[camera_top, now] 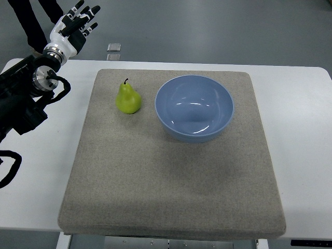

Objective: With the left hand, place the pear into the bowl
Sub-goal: 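Raise the left hand and swing it over the table toward the pear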

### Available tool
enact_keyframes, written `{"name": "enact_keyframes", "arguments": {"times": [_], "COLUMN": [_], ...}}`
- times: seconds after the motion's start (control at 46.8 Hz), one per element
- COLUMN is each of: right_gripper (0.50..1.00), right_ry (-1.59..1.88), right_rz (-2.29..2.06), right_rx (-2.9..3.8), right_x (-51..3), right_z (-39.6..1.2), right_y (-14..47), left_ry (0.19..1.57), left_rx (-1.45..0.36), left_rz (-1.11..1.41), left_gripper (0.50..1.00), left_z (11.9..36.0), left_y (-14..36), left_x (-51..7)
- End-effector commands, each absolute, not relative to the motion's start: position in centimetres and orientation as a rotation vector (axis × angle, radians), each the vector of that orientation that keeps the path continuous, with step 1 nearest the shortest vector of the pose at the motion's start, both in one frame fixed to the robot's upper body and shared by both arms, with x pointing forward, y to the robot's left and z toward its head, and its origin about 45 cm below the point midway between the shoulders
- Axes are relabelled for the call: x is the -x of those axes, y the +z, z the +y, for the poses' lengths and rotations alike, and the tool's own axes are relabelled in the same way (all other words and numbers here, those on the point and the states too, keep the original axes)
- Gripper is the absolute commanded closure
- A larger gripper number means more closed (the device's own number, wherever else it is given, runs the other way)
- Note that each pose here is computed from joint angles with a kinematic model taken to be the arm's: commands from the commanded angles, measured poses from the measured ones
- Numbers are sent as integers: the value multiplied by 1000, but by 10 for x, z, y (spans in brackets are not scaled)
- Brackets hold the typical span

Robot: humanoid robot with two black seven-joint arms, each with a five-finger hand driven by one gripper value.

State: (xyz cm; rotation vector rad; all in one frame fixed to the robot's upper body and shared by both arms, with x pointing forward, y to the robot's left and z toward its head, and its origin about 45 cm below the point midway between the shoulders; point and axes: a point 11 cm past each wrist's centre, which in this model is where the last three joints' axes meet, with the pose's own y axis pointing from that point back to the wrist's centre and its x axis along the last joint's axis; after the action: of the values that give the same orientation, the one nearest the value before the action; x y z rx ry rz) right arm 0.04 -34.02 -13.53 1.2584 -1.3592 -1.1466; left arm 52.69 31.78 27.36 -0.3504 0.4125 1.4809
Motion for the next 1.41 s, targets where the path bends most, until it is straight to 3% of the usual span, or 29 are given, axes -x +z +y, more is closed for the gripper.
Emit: {"name": "enact_keyframes", "arguments": {"times": [0.0, 1.388], "right_gripper": [574, 574], "right_ry": [-1147, -1147], "right_rz": [-1359, -1359], "right_rx": [-1258, -1258], "right_x": [0, 0], "right_z": [-340, -340], "right_y": [-135, -135], "left_ry": [1482, 1490], "left_rx": [353, 348], "left_rz": [412, 435], "left_gripper": [508, 508], "left_z": [318, 320], "left_y": [274, 259], "left_x": [-527, -521]}}
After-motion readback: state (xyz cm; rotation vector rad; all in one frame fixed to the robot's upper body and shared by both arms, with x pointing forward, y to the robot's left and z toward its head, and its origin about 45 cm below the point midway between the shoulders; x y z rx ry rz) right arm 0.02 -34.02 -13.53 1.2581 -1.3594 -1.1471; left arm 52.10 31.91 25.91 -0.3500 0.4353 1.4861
